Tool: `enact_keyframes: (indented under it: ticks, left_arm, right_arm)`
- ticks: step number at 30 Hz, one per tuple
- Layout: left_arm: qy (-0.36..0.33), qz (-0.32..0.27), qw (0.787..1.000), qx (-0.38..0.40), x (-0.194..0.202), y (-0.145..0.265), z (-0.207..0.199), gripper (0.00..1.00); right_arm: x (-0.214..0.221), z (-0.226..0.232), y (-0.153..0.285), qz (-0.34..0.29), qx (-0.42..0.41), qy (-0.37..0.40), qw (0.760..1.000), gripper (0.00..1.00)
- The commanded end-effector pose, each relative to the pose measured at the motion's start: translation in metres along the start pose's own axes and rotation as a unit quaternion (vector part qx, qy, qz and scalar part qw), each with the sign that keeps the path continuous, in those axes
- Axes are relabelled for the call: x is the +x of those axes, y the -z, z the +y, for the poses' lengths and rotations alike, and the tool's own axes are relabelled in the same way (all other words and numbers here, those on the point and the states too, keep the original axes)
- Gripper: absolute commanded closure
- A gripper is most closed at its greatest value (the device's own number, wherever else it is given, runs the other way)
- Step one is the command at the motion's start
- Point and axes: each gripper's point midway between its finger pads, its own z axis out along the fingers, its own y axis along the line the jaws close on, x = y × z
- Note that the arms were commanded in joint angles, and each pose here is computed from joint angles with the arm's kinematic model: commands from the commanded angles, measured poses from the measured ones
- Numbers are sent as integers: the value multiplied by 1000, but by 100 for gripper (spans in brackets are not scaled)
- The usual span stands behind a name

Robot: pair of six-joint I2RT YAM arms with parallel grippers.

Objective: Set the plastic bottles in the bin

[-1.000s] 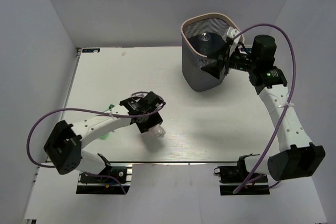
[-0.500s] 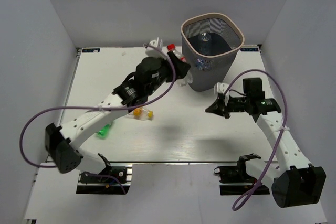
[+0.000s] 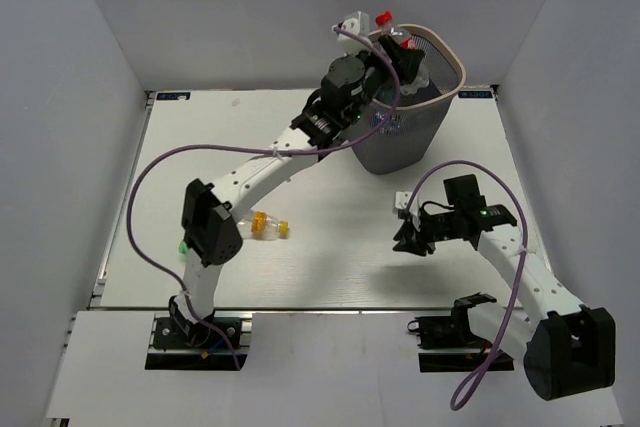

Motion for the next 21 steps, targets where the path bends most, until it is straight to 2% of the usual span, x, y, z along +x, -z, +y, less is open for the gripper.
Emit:
enact_keyframes:
  ticks: [1,3,5,6,10,11,13,14,15,16,17,18,19,20,21]
  left_arm:
    - [-20,-49,998,-31,-33,-16,3,50]
    - [-37,-55,996,-61,-27,-29,17,22]
    - [-61,-48,994,-78,-25,-32,29,0]
    - [-68,-51,993,-82,-29,-33,35,0]
    - [-113,-67,986,-107,-69,-11,38,0]
    - [-113,-67,986,-107,-75,-5,35,0]
    - [-143,-73,980,-116,-97,10,35,0]
    - [-164,-55,976,-131,-91,19,45,0]
    - [-179,-67,974,-124,-119,42,30,0]
    - [-188,-67,971,-134,-127,55,31,0]
    - [-204,-35,966,-154,-108,69,50,0]
    - [-213,-27,964,-158,-111,84,52,0]
    - [-205,-53,964,-158,-144,118,39,0]
    - [-216,-25,960,-176,-125,135,59,0]
    - [-206,-16,960,-189,-124,154,65,0]
  right_arm:
    - [-7,-8,-7,0,8,-3,1000,60]
    - [-19,-10,-15,-7,-1,6,1000,43]
    - [-40,-24,-18,-28,13,9,999,26]
    - [-49,-18,-26,-33,-4,16,999,20]
    - [-86,-27,-63,-38,-29,29,998,15]
    - [-80,-29,-68,-29,-31,1,999,13]
    - [-91,-32,-96,-15,-48,-6,999,10]
    - [-95,-34,-104,-12,-45,-30,998,10]
    - [-103,-42,-114,-12,-43,-27,999,10]
    - [-108,-27,-128,-7,-62,-16,998,10]
    - [-104,-35,-144,1,-49,-33,998,10]
    - [-118,-37,-152,-4,-39,-18,999,10]
    - [-123,-33,-160,-1,-36,-25,999,10]
    - [-109,-37,-177,21,-34,-43,998,10]
    - [-133,-54,-182,11,2,-42,999,10]
